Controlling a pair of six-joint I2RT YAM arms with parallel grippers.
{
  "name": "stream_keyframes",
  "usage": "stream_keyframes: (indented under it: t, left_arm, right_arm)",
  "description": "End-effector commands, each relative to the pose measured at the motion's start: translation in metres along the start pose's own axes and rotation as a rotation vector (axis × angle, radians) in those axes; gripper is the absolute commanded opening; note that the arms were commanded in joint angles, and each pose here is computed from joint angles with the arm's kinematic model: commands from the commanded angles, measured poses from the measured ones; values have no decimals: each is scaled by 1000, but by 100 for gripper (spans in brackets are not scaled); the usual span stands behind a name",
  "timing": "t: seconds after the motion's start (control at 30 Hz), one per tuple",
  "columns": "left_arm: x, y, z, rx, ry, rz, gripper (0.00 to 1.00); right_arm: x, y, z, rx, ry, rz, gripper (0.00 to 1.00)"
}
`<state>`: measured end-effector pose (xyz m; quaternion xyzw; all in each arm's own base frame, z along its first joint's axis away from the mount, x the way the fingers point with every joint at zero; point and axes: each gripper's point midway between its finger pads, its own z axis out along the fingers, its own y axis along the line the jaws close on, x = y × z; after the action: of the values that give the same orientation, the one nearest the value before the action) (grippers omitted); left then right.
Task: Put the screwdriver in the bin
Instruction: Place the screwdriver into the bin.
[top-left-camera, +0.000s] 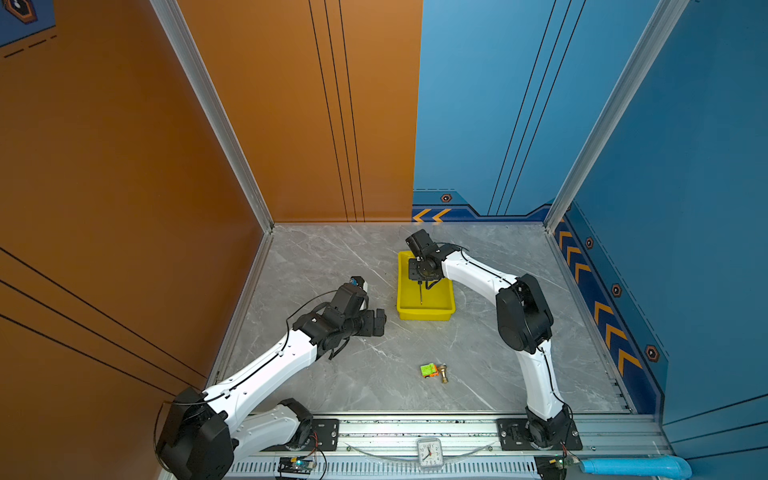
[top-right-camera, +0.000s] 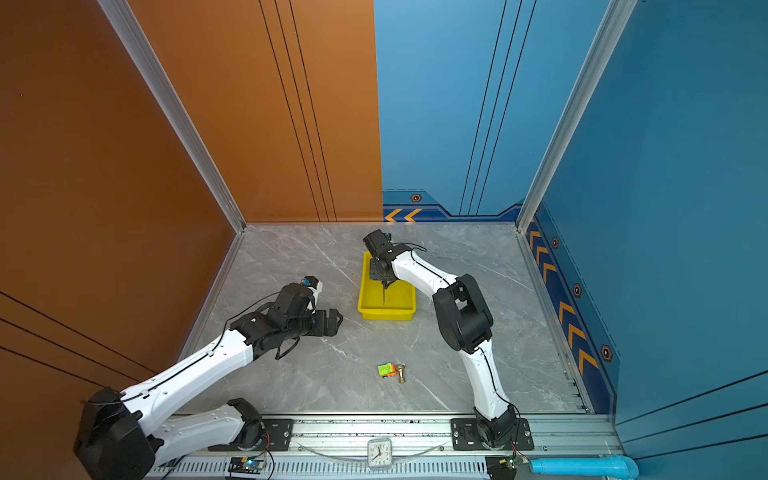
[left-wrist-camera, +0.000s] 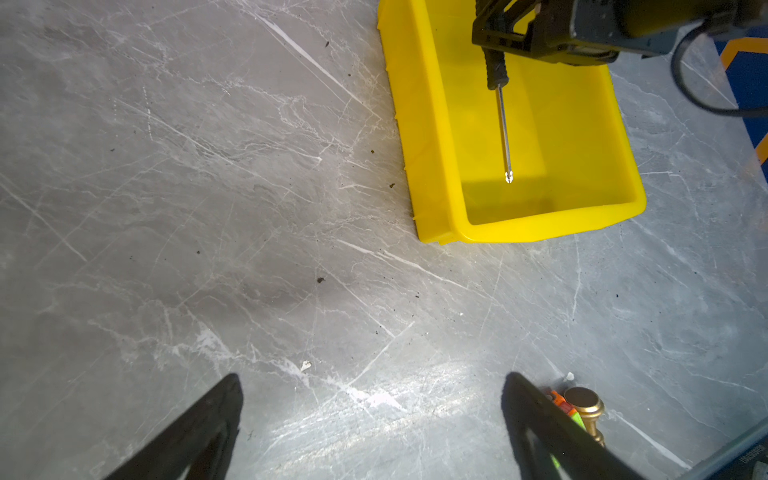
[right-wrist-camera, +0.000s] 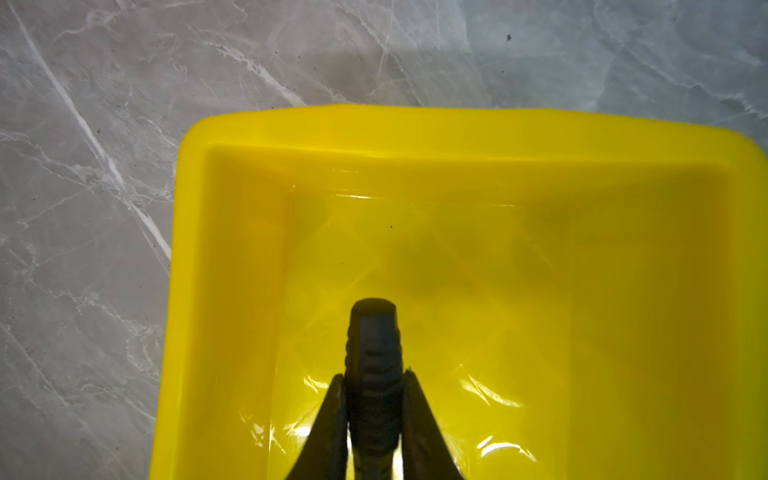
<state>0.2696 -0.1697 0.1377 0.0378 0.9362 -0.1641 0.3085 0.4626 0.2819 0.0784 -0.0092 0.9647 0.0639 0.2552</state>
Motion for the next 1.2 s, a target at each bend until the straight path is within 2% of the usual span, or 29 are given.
stream_keyframes:
  t: [0.0,0.4,0.63,1.17]
  left_arm:
    - [-2,5,0,-11,-5,11,98]
    - [-4,6,-1,-3,-5,11,98]
    - [-5,6,-1,-1,-5,12,98]
    - [-4,6,-2,1,-3,11,98]
  right_arm:
    - [0,1,7,2,10,-20,0]
    - [14,-8,34,25,59,1,0]
    - [21,-15,45,39,82,21,4]
    - [34,-24,49,66,100,26,23]
